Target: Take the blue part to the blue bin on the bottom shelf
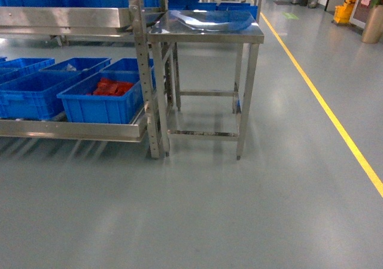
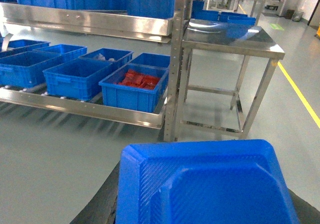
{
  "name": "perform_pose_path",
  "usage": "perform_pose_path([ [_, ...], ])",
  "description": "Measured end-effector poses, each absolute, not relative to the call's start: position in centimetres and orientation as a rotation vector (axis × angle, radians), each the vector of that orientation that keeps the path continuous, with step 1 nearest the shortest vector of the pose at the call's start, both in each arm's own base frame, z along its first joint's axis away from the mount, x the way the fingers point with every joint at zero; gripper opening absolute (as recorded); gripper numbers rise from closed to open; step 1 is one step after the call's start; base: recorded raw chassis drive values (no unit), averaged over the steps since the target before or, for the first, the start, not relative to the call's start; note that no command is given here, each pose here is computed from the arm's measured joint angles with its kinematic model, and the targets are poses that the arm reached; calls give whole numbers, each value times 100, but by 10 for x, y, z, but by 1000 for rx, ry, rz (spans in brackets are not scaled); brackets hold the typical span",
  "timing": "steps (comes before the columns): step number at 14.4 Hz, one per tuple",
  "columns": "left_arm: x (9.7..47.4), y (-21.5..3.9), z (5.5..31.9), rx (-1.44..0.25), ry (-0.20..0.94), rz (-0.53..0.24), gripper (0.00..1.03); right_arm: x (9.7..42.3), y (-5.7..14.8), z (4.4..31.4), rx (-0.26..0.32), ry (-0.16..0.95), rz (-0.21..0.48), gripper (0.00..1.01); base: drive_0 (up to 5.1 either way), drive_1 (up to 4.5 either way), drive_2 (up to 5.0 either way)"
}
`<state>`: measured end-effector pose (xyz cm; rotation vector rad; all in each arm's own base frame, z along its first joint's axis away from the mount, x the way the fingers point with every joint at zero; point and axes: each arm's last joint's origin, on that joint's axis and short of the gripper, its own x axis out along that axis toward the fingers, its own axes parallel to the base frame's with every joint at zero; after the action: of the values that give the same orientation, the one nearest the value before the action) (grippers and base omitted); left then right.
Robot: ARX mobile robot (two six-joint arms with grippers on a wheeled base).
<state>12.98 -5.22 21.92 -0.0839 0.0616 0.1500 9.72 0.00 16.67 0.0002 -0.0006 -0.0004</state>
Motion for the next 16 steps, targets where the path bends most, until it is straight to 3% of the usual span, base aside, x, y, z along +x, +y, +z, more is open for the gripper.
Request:
perform_pose_path([
  [16, 130, -52, 219, -84, 61, 150, 43, 97, 0, 167, 1, -8, 0, 98, -1, 429, -431],
])
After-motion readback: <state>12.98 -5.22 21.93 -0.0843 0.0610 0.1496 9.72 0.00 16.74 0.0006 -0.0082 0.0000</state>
